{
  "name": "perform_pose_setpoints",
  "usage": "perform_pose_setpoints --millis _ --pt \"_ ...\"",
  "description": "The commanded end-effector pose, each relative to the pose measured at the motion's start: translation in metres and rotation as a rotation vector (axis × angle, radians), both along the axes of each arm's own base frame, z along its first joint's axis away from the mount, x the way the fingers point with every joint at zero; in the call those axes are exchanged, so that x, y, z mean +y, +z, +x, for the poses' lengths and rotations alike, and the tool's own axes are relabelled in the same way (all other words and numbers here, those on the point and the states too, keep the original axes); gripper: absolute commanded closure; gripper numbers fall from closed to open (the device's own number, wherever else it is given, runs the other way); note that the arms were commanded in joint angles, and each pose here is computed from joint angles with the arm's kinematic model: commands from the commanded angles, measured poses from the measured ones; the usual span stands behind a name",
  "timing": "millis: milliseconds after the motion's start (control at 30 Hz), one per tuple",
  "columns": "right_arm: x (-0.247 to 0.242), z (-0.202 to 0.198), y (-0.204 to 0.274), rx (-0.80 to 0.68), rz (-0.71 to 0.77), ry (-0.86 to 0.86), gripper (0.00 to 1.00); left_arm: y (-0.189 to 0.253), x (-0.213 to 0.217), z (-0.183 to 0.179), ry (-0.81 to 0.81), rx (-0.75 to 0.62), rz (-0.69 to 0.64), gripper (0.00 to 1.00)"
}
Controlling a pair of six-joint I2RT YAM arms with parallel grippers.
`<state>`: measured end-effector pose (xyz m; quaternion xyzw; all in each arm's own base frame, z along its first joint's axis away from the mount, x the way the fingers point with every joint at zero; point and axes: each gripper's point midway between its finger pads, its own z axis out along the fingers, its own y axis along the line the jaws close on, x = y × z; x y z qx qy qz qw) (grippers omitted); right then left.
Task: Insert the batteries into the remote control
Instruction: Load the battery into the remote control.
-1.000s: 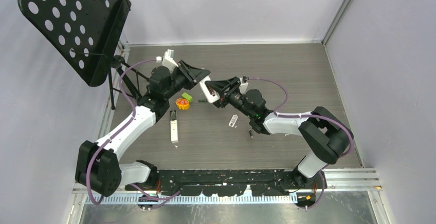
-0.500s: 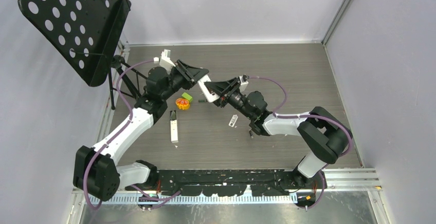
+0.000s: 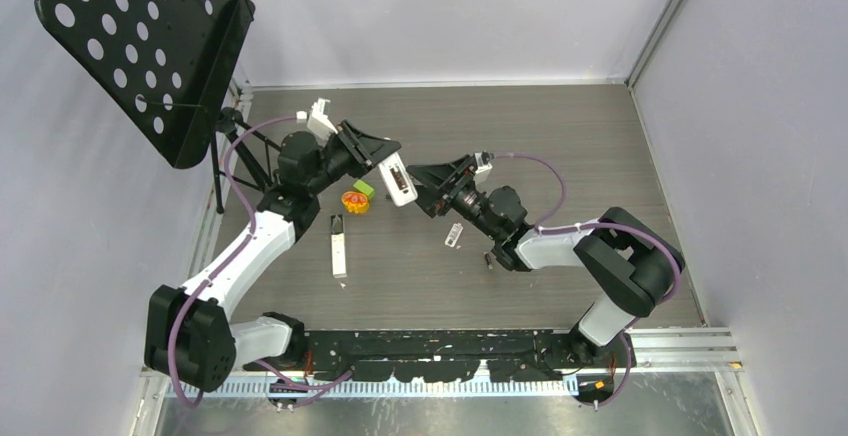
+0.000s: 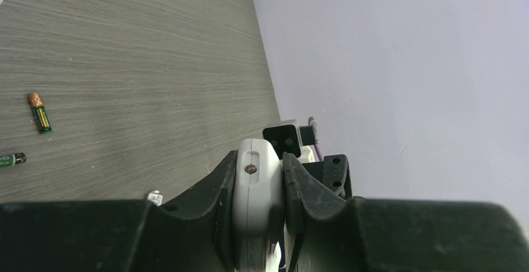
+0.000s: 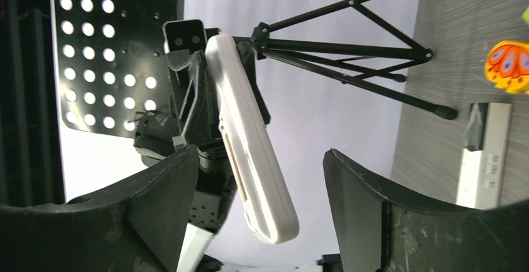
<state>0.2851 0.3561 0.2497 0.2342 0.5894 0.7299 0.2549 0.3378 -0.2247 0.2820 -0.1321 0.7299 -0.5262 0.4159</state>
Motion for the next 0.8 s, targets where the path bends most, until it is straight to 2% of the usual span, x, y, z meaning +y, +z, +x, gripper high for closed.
perform_pose_setpoints --millis 0,200,333,400,467,633,767 --pt "-0.004 -0.011 0.017 -0.161 -0.050 0.007 0.22 0.018 -0.002 -0.010 -0.086 -0.167 0.051 1.00" --pt "0.005 -0.019 0.009 -0.291 -0.265 0.061 0.34 0.014 -0.004 -0.025 -0.168 -0.246 0.142 1.00" --pt "0.005 -0.021 0.007 -0.341 -0.357 0.066 0.45 0.015 -0.004 -0.030 -0.180 -0.264 0.156 1.00" --pt "0.005 -0.021 0.004 -0.363 -0.404 0.069 0.47 0.017 -0.004 -0.032 -0.186 -0.270 0.156 1.00" --pt "0.005 -0.023 0.002 -0.395 -0.451 0.079 0.47 0.018 -0.005 -0.033 -0.195 -0.272 0.156 1.00" --pt "0.004 -0.026 0.000 -0.471 -0.561 0.105 0.38 0.016 -0.006 -0.035 -0.211 -0.266 0.154 1.00" --pt "0.006 -0.024 0.002 -0.505 -0.589 0.109 0.33 0.016 -0.007 -0.036 -0.218 -0.266 0.154 1.00"
